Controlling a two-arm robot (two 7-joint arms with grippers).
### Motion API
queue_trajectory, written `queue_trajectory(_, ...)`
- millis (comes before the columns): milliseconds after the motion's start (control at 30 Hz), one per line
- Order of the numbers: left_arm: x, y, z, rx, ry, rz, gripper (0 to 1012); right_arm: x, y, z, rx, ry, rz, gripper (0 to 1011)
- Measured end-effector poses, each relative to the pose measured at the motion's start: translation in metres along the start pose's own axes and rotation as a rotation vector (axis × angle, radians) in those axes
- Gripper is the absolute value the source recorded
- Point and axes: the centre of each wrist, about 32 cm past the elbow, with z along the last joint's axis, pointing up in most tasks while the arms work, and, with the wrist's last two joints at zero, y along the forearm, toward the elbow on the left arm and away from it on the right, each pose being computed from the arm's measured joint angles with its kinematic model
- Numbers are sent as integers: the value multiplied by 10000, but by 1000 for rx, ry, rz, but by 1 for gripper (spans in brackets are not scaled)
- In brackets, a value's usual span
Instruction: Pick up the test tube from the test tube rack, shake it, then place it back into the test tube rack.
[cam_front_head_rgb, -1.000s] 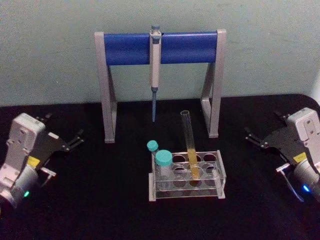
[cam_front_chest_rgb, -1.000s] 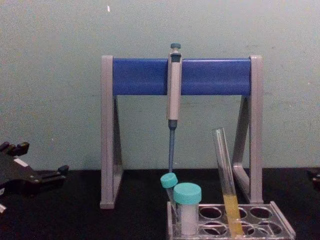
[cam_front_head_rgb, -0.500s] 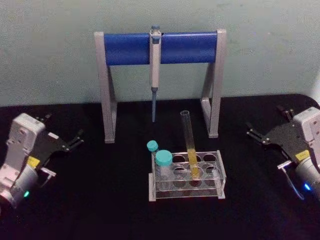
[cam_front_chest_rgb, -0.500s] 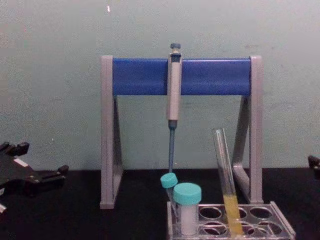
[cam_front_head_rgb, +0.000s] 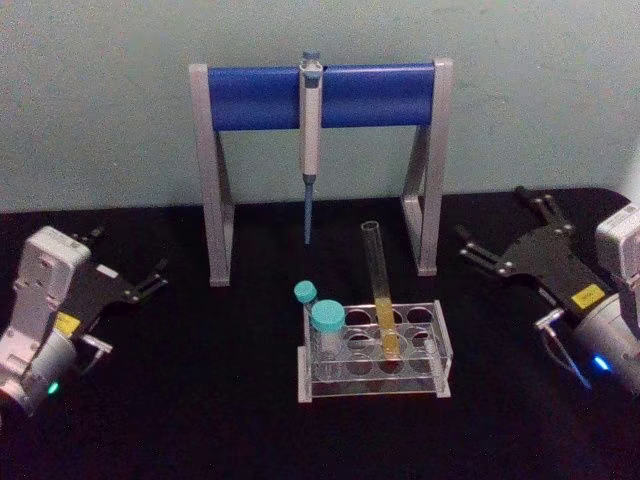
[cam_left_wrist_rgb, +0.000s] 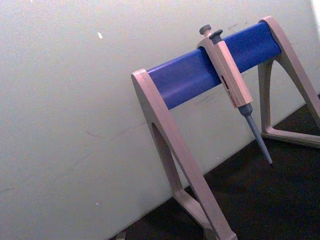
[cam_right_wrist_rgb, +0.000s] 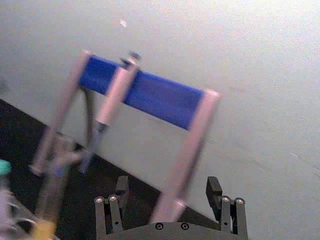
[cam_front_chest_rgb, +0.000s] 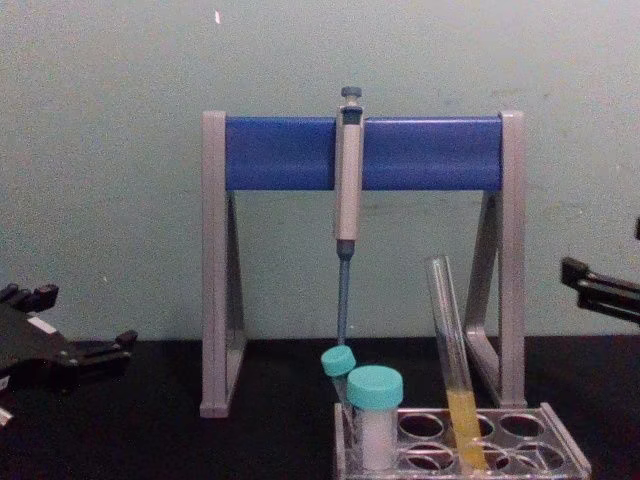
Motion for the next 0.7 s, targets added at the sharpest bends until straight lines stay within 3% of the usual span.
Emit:
queue_trajectory(167,0,0,0,0,0,0,1001,-47,54,50,57,63,118,1000)
queue_trajectory(333,0,0,0,0,0,0,1001,-86,128,92,72,101,224,1000)
queue_trajectory(533,0,0,0,0,0,0,1001,-137,252,115,32,152,343,1000)
queue_trajectory(700,0,0,0,0,0,0,1002,-152,342,98,-11,190,383,1000)
